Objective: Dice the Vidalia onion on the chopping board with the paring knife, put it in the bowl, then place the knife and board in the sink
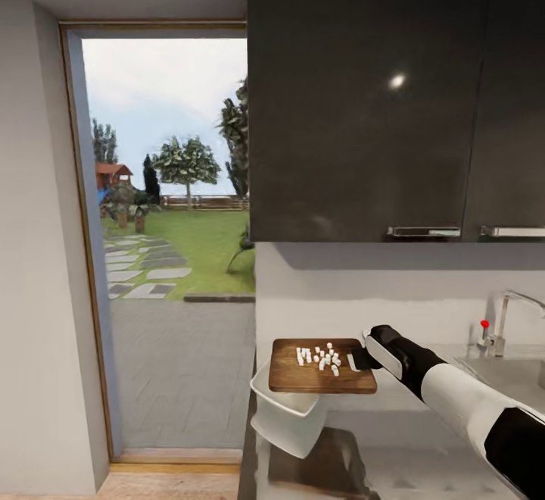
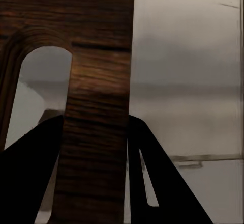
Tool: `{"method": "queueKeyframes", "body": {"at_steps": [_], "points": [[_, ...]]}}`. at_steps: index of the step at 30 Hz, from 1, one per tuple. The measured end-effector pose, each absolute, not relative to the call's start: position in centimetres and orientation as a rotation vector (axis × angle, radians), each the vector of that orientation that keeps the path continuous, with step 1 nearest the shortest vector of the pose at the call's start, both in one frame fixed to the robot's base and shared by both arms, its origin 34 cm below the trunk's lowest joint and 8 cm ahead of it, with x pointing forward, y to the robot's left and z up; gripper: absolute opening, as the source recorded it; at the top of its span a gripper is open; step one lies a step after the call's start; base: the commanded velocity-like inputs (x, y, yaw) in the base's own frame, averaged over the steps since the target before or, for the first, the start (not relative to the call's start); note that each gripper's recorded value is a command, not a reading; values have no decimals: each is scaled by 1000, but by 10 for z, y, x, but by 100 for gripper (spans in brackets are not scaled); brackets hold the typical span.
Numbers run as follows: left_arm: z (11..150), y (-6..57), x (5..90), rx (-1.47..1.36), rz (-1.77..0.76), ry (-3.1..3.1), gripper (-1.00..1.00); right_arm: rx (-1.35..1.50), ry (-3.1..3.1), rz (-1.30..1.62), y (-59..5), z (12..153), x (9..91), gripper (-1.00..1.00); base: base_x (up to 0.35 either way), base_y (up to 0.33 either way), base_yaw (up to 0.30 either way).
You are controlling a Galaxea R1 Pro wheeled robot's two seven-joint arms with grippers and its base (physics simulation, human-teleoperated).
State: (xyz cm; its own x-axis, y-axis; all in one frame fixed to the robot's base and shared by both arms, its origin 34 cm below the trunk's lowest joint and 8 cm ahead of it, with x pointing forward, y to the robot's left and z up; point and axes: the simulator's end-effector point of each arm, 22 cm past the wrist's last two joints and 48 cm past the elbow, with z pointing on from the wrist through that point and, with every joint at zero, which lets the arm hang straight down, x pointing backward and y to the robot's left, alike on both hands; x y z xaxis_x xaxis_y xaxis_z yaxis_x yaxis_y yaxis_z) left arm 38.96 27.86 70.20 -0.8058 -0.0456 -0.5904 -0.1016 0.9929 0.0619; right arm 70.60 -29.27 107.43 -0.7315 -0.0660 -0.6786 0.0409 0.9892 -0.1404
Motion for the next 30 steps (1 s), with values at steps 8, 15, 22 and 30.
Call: {"method": "queueKeyframes", "body": {"at_steps": [8, 15, 22, 30], "points": [[702, 278, 390, -100, 119, 2508, 100, 19, 2400, -224, -323, 1073, 702, -100, 11, 3, 0], [702, 279, 390, -100, 120, 2508, 100, 19, 2404, -238, -327, 1073, 701, -100, 0, 0, 0], [702, 279, 390, -99, 121, 2508, 100, 42, 2395, -306, -338, 1077, 700, -100, 0, 0, 0], [702, 280, 390, -99, 123, 2508, 100, 68, 2378, -378, -349, 1082, 699, -100, 0, 0, 0]]}}
